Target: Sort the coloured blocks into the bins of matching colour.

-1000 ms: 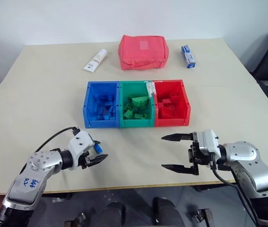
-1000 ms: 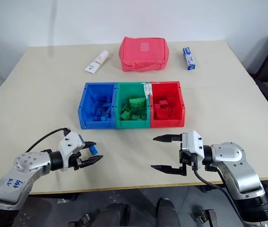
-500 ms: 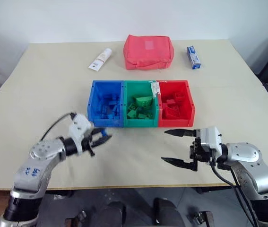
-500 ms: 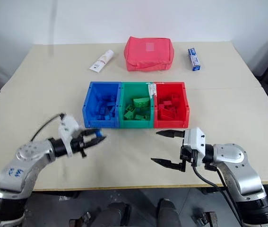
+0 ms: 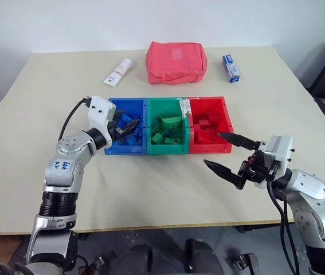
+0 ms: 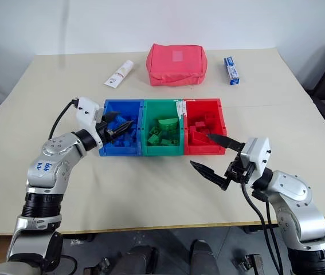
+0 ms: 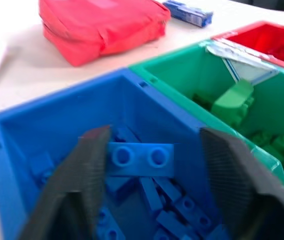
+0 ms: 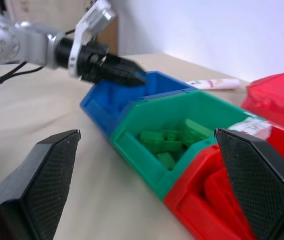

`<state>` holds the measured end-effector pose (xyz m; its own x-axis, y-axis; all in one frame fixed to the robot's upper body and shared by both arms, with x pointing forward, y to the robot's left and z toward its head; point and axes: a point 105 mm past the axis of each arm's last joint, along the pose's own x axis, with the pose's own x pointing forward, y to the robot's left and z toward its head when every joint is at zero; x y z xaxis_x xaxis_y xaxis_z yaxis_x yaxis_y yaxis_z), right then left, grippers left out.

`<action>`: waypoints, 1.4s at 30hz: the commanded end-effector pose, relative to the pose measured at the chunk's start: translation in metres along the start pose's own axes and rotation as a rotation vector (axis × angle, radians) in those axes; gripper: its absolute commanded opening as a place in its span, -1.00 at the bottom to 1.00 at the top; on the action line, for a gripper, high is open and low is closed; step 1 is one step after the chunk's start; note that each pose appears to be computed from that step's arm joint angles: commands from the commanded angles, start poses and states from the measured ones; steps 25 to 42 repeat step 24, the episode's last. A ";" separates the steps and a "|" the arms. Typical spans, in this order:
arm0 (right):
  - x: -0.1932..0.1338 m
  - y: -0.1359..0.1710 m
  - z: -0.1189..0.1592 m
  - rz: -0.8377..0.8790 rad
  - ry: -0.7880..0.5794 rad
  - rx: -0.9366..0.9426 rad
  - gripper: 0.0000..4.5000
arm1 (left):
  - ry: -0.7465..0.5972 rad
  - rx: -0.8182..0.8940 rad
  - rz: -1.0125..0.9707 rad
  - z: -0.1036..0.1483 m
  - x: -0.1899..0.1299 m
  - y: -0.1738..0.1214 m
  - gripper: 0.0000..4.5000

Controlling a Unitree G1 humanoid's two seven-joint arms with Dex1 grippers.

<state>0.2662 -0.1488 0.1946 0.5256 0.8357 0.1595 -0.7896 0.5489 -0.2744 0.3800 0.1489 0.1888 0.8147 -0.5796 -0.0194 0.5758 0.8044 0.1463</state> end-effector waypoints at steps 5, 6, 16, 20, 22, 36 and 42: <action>-0.010 -0.001 0.006 0.020 0.013 -0.053 1.00 | -0.040 0.164 -0.069 0.005 -0.041 0.017 0.99; -0.010 -0.002 0.005 0.024 0.016 -0.052 1.00 | -0.035 0.170 -0.052 0.002 -0.049 0.022 0.99; -0.035 0.006 -0.016 0.224 0.182 -0.077 1.00 | 0.116 0.286 -0.287 -0.038 -0.147 0.004 0.99; -0.038 0.000 -0.021 0.252 0.205 -0.080 1.00 | 0.152 0.311 -0.258 -0.052 -0.158 0.005 0.99; -0.035 -0.006 -0.020 0.245 0.197 -0.088 1.00 | 0.134 0.313 -0.240 -0.055 -0.160 0.004 0.99; -0.034 -0.008 -0.021 0.236 0.193 -0.086 1.00 | 0.124 0.310 -0.209 -0.056 -0.158 0.004 0.99; -0.034 -0.008 -0.021 0.236 0.193 -0.086 1.00 | 0.124 0.310 -0.209 -0.056 -0.158 0.004 0.99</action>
